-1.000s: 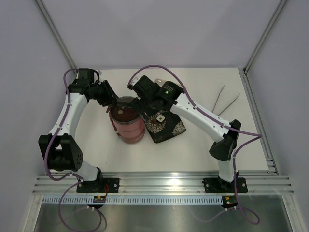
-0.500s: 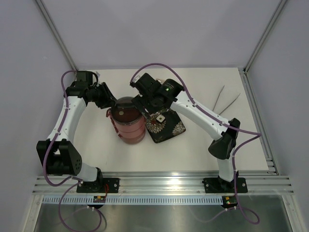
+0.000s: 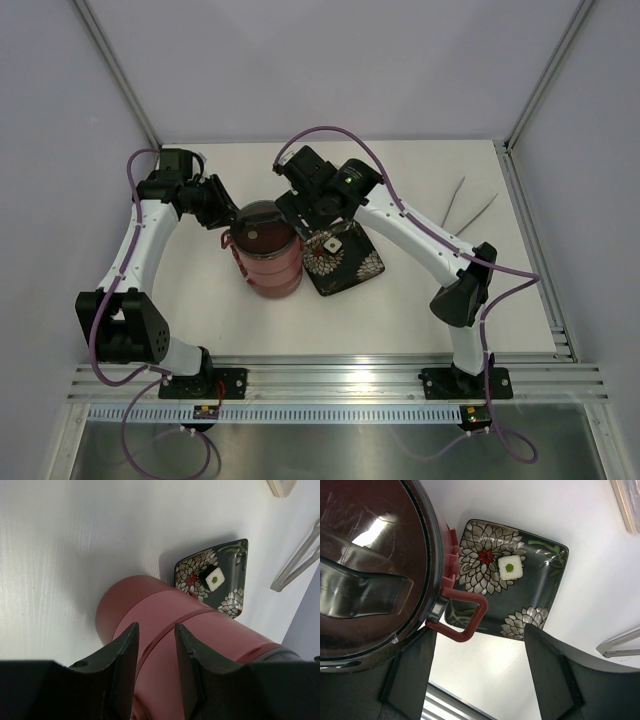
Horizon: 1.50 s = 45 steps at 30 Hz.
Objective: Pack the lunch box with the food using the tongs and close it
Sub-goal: Close the box lid on the packing box.
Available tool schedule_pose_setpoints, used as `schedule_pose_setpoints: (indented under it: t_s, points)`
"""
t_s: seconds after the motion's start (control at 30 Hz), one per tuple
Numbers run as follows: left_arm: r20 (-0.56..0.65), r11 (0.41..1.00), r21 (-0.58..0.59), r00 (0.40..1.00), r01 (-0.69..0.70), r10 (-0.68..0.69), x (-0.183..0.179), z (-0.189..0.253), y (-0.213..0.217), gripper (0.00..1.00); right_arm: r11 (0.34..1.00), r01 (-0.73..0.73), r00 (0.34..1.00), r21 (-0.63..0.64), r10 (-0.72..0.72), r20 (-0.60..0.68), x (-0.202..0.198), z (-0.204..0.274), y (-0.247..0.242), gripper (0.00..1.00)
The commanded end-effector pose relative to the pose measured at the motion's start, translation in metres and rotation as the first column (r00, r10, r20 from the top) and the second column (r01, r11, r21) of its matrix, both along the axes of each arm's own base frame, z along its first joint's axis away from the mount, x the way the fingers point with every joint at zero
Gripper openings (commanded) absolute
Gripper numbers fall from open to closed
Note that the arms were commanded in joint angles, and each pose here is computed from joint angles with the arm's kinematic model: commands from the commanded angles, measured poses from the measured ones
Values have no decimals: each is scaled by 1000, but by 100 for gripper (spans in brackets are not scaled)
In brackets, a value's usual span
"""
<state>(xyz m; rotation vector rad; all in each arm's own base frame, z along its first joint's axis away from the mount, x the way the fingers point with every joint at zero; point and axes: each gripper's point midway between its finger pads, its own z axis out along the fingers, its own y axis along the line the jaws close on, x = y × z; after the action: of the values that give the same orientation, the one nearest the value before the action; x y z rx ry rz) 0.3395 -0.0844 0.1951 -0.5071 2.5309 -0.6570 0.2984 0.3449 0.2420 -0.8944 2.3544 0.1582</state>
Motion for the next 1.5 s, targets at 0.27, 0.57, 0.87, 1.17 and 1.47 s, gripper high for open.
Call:
schedule_pose_setpoints:
  t_s: [0.27,0.57,0.87,1.17,1.47]
  points:
    - [31,999,48,999,7,-8,-14,21,9,40,997,19,1000,74,-19,9,14,10,5,77]
    - [34,998,56,999,1,-3,-14,26,11,41,997,16,1000,80,-15,-9,12,4,7,77]
    - [24,998,67,1000,8,-9,-21,26,12,40,996,26,999,86,-24,-21,17,2,6,77]
    - [17,996,86,1000,-18,17,-23,25,23,40,997,31,999,72,-29,-26,14,2,-2,77]
    - [16,992,113,999,-47,46,-20,24,38,41,997,47,997,55,-44,-56,1,-3,-15,78]
